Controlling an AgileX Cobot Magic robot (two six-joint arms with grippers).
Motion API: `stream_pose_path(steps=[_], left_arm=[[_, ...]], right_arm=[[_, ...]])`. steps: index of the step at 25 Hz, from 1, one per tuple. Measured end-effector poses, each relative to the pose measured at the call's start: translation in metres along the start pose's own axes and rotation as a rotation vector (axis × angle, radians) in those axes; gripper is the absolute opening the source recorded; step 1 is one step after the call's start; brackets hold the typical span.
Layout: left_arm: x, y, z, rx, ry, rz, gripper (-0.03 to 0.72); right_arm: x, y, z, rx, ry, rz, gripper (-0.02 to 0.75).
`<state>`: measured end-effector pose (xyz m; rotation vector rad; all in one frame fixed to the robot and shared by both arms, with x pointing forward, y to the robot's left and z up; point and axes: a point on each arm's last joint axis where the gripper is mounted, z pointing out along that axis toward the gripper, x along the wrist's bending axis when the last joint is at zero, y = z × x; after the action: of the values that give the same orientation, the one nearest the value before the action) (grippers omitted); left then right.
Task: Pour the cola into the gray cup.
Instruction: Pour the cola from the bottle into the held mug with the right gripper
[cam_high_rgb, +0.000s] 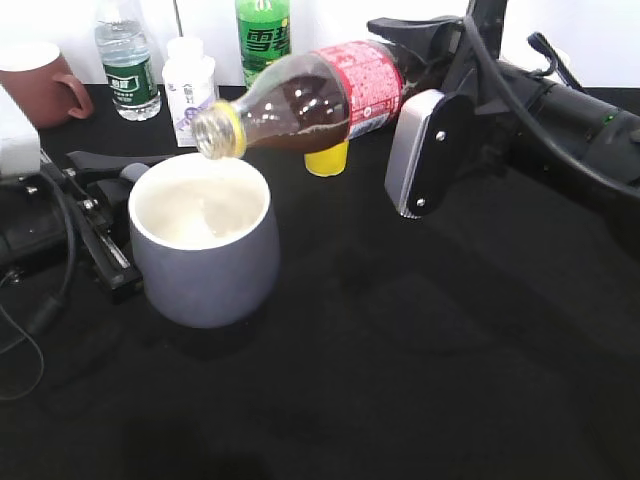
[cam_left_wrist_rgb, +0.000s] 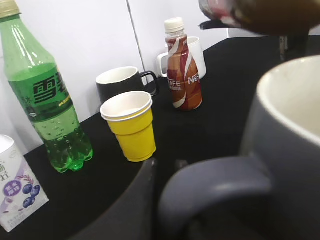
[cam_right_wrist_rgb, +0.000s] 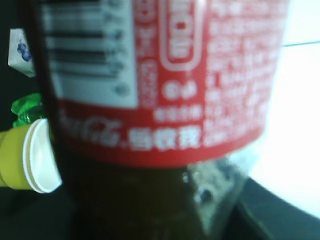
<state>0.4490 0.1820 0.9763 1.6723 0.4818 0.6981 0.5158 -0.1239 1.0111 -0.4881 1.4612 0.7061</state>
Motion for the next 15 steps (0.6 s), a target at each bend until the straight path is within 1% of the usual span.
stream_pose_path(steps=[4,15], left_arm=[[-0.0001,0.0001,0.0000,-0.001,-0.001,0.000,0.062],[-0.0002,0.0001,0.0000,-0.001,-0.003,0.002,0.062]], right_arm=[[-0.0002,-0.0001,0.0000,0.002,-0.003,-0.059,0.386],[-0.0014,-0.0012,0.0000,0.014,-0.014,-0.096,0.386]])
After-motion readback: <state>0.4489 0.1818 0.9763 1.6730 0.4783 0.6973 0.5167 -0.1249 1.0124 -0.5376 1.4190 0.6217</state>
